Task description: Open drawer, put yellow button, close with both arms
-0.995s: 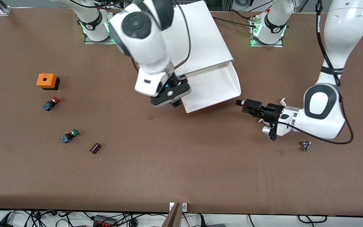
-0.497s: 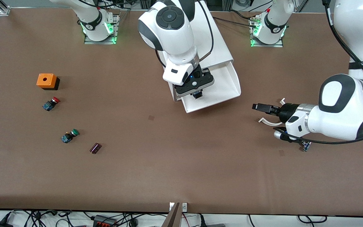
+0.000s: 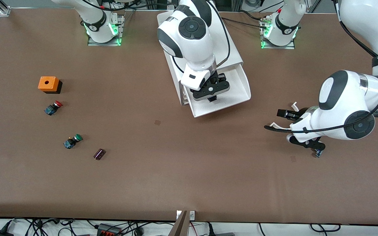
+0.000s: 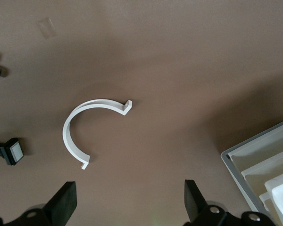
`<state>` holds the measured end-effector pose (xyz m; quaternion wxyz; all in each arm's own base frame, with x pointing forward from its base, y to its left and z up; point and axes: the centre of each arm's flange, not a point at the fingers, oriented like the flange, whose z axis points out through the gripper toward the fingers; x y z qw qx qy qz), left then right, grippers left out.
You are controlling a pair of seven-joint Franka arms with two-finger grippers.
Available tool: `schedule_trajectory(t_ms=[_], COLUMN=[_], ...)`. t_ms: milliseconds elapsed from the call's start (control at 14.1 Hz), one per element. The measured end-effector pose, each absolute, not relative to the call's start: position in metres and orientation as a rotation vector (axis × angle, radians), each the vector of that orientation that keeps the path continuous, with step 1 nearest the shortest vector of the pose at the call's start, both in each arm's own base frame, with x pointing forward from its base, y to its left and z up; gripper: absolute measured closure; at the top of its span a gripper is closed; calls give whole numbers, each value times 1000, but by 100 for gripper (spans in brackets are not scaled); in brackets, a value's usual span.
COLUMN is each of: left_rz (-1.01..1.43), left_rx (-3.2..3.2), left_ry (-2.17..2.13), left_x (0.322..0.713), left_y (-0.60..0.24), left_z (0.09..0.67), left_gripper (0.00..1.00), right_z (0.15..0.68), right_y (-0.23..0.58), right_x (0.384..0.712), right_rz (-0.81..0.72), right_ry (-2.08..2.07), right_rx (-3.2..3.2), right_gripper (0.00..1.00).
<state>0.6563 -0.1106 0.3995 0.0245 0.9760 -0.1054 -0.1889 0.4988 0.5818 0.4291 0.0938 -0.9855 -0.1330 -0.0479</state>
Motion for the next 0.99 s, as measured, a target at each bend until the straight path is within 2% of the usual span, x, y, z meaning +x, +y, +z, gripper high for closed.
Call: schedule_trajectory(t_ms=[142,426,782,853,995], left_rz=[-586,-491,-451,-451,-453], left_rx=[3041,3118,3128,3128,3126], left_ry=[-233,250,308,306,308], left_x=[657,667,669,669,669], left_y=[-109,-112,-115,-116,-117], left_z=[400,423,431,431,430], left_gripper=[0,0,0,0,0], right_z=[425,415,407,407,410], right_y=[583,592,595,595,595], right_x=[498,489,489,489,490], right_rz=[-134,-116,-109,-113,-123], right_ry=[-389,-407,-408,-405,-376], right_rx=[-2928,-2931,-2935,-2933,-2928], right_gripper=[58,58,58,52,34])
